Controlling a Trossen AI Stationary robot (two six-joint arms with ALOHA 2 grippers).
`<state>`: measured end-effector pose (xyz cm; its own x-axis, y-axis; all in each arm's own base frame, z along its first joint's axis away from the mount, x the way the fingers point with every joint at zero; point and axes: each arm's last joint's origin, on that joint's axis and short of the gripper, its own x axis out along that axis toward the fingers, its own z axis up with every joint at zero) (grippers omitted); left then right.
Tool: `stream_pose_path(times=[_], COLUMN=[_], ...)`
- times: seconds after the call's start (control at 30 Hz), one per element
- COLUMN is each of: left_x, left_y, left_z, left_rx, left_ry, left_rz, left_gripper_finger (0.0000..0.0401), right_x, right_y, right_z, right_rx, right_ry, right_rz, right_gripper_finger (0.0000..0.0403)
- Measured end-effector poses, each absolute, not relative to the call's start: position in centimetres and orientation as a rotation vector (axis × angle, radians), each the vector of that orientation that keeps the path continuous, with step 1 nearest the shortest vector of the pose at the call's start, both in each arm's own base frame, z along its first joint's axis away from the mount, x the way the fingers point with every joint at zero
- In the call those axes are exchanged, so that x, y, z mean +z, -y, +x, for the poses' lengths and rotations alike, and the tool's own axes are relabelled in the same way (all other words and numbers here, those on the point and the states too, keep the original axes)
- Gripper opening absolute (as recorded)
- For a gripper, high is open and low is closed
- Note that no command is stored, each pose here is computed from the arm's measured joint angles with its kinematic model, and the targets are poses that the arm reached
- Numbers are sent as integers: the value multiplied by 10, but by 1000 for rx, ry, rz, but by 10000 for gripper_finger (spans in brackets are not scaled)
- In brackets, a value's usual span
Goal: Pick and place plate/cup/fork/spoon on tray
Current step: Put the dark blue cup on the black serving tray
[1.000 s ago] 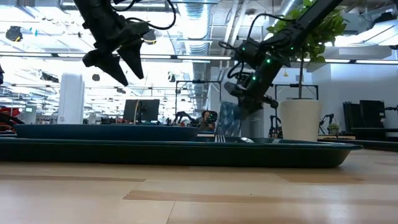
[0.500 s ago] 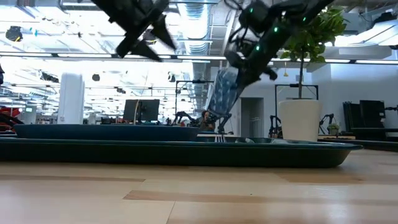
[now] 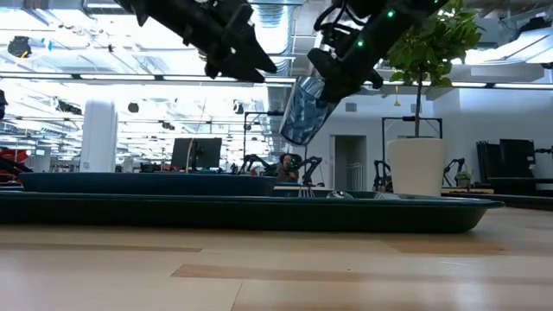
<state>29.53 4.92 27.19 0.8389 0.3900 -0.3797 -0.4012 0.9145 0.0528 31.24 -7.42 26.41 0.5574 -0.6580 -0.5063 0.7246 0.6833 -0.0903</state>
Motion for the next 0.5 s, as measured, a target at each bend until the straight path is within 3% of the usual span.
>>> stream_pose_path(times=[0.5], left_x=[287], left_y=[-61], left_z=[306], left_rx=[401], left_ry=[-326], left_rz=[-105], left_gripper_finger=[262], right_x=[266], right_y=[56], right_z=[316], right_rx=[-787], right_ry=[-551], right_rz=[28], right_gripper_finger=[17])
